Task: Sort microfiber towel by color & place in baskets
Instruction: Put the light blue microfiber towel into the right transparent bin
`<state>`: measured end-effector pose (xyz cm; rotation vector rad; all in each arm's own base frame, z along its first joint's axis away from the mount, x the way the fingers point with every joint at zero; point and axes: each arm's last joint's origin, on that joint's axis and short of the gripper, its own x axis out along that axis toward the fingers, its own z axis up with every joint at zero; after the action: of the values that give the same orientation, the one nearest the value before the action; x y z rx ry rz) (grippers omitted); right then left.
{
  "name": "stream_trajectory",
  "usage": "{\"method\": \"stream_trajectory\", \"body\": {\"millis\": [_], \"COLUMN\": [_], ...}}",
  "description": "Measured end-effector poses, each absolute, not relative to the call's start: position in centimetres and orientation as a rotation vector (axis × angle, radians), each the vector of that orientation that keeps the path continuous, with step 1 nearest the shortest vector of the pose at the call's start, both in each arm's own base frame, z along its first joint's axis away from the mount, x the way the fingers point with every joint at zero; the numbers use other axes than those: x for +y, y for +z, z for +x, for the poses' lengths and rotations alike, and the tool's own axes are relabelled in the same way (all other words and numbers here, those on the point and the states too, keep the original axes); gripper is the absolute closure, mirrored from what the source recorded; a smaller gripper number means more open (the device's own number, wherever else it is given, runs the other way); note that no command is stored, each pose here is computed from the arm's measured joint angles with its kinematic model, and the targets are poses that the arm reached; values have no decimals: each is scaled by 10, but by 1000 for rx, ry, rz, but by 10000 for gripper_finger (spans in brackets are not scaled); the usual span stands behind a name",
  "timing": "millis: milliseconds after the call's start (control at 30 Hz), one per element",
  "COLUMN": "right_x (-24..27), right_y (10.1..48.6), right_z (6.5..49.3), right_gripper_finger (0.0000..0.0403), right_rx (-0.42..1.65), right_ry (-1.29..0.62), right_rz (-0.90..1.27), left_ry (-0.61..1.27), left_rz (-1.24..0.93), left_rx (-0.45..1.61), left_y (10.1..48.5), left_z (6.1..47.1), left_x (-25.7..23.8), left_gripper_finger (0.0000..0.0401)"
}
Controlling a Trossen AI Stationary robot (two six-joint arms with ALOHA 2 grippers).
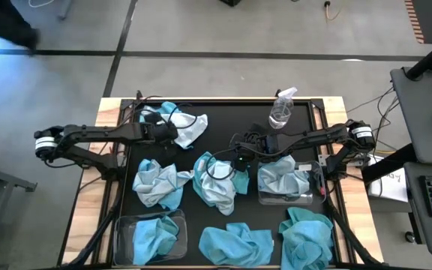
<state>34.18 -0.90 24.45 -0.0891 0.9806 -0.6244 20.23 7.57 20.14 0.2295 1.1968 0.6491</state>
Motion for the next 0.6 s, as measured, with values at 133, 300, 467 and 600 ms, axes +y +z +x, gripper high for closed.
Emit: {"method": "stream_trajectory", "body": {"millis": [133, 300, 467, 600], "right_x": [-9, -9, -9, -9], "right_y": [245, 245, 245, 245], "right_z": [342, 342, 342, 342], "right_gripper_finger": [321, 321, 321, 321], "right_rx": [980, 977, 977, 975], "right_ry": [-626, -630, -631, -633], "right_rz": [-87, -79, -78, -73], "left_ry": [613, 559, 605, 642], "left_rz": [212, 84, 19, 6], "left_rx": [1121, 1095, 1074, 1045], "left_y": [204, 201, 200, 201], "left_z": [209, 205, 200, 198], "left_x": [85, 104, 121, 129], "left_gripper_finger": [314, 314, 314, 314]}}
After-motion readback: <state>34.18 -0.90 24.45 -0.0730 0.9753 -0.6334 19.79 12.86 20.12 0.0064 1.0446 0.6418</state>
